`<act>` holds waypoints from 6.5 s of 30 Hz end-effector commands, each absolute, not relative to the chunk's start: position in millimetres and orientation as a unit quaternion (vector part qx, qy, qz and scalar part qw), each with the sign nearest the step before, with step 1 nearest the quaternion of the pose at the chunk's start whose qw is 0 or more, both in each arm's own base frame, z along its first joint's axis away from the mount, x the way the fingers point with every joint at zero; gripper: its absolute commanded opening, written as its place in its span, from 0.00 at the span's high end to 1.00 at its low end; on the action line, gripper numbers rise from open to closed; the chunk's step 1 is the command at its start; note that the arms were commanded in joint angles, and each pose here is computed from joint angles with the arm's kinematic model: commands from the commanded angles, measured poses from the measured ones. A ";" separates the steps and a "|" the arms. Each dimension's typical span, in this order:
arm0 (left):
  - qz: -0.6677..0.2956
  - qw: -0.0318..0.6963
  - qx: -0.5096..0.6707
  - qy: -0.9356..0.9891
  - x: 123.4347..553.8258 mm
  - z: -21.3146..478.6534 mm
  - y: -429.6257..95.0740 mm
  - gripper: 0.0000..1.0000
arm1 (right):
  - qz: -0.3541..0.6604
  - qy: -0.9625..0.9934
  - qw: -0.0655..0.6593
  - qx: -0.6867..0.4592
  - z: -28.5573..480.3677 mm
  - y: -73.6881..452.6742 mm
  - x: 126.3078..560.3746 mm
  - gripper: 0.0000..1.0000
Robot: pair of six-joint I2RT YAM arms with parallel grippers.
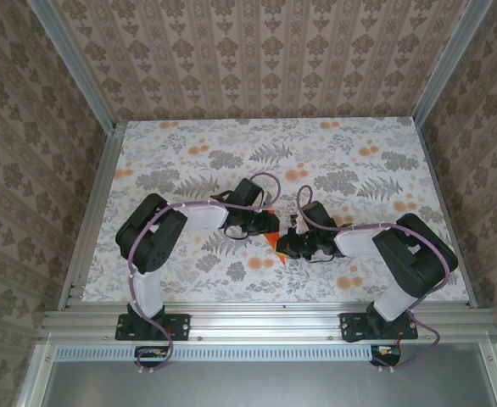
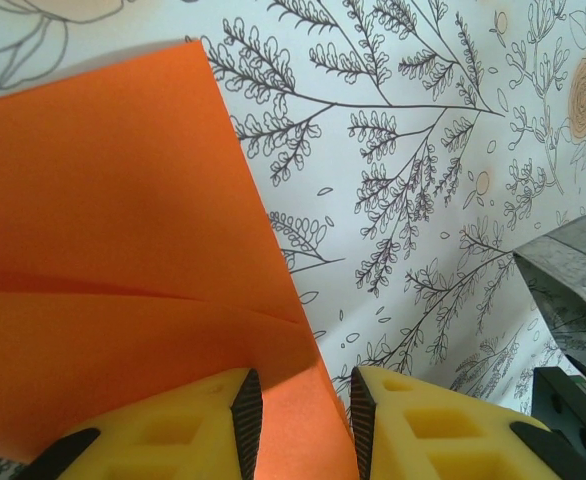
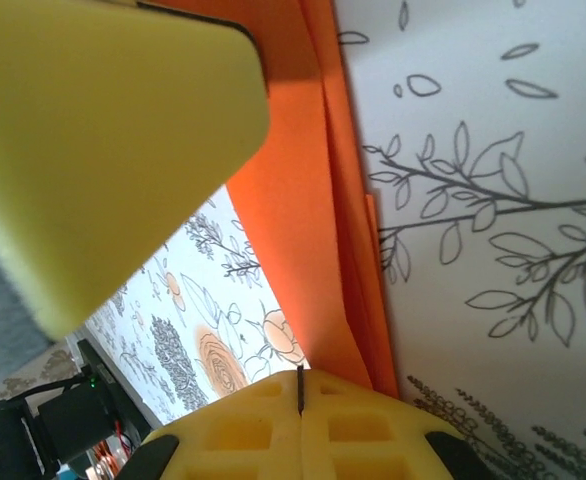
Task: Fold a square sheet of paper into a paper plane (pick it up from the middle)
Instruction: Fold the wing for the fifth time at the center of the table.
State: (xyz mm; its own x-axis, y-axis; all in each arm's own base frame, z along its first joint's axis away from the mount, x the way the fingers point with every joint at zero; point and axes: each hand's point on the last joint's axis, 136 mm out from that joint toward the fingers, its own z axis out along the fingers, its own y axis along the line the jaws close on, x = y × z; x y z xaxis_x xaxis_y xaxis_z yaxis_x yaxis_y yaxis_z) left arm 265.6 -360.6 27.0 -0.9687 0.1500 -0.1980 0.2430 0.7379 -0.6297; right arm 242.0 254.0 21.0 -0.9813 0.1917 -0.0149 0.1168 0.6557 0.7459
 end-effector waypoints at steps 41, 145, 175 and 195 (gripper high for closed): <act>-0.417 0.108 0.080 0.899 269.7 67.4 -348.9 0.51 | 0.351 0.927 -0.013 0.130 -40.5 238.2 223.4 0.99; -0.338 0.069 0.083 0.935 273.1 14.8 -333.3 0.56 | 0.399 0.911 0.009 0.103 8.8 255.7 236.4 0.94; -0.309 0.051 0.082 0.946 269.1 0.2 -324.8 0.59 | 0.339 0.934 -0.035 0.108 -14.9 221.9 181.4 0.94; -0.316 0.051 0.088 0.943 268.5 2.8 -327.8 0.59 | 0.357 0.931 0.021 0.077 37.4 228.9 201.7 0.94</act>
